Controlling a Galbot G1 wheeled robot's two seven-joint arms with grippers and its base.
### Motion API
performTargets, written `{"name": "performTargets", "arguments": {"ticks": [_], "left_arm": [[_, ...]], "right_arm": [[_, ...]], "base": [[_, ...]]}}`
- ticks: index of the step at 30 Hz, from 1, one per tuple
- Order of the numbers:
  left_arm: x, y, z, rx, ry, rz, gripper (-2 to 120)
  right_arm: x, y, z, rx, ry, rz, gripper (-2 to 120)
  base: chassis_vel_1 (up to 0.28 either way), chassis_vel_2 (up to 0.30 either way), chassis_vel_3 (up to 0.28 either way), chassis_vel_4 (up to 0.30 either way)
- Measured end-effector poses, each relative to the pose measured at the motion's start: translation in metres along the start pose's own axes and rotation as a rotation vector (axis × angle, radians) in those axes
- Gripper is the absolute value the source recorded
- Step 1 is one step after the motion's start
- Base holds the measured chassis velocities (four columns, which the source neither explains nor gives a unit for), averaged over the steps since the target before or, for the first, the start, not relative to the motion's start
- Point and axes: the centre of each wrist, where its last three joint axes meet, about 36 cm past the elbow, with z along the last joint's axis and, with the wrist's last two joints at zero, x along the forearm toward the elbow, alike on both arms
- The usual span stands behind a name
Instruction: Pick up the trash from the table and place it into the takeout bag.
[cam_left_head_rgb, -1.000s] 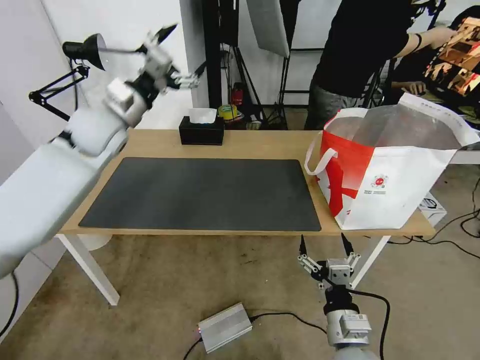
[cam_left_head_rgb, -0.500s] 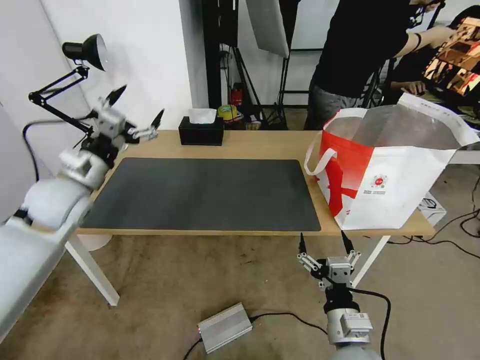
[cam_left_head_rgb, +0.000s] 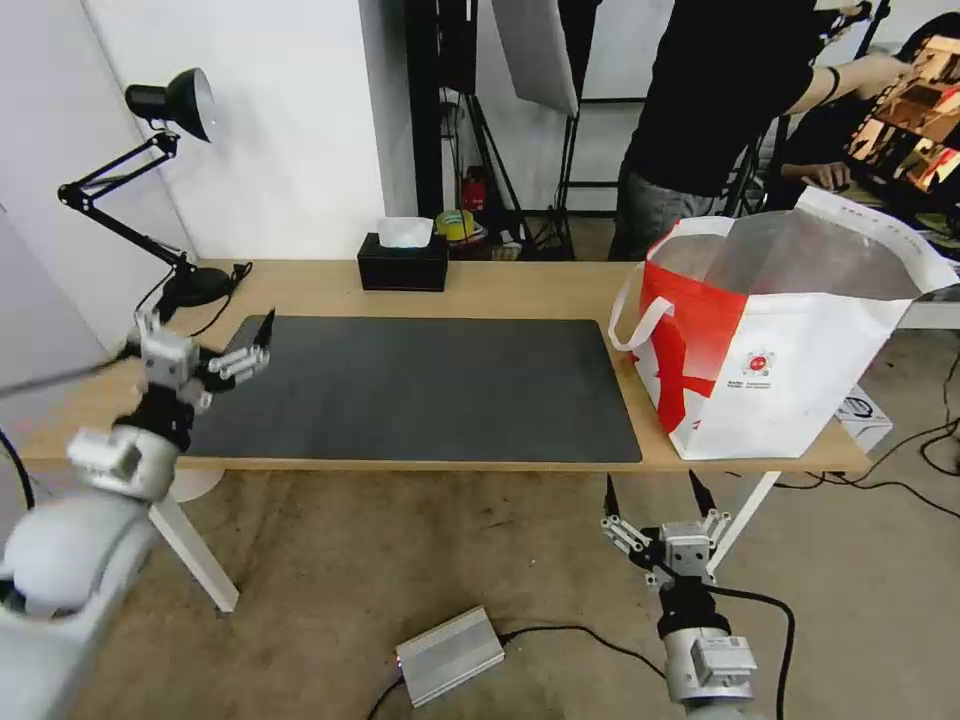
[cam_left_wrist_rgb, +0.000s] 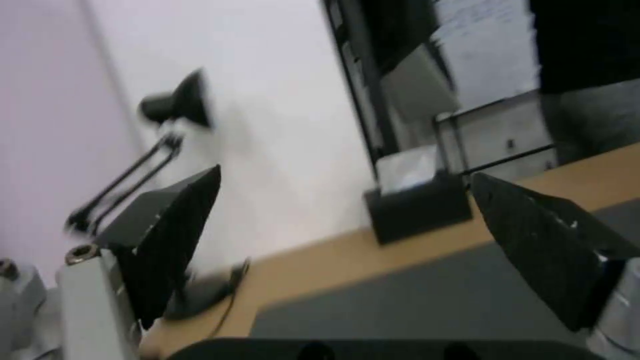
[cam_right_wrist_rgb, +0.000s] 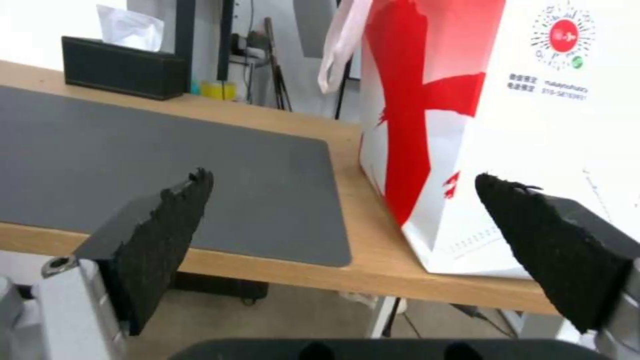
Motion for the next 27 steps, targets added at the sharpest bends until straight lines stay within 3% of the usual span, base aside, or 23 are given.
{"name": "performTargets", "arguments": {"ticks": [5,14,27], "left_arm": [[0.031,-0.026,0.000,0.048,0.032,-0.080,100],[0.073,-0.072,0.002,0.104,0.075,-0.119,100],[0.108,-0.105,0.014,0.149,0.095,-0.146,100]], "right_arm": [[0.001,0.000,0.000,-0.014,0.004,0.001,100],[0.003,0.003,0.000,-0.043,0.014,-0.007,100],[0.003,0.003,-0.001,-0.072,0.018,0.001,100]], "base": [[0.000,0.000,0.000,0.000],[0.000,0.000,0.000,0.000],[0.000,0.000,0.000,0.000]]}}
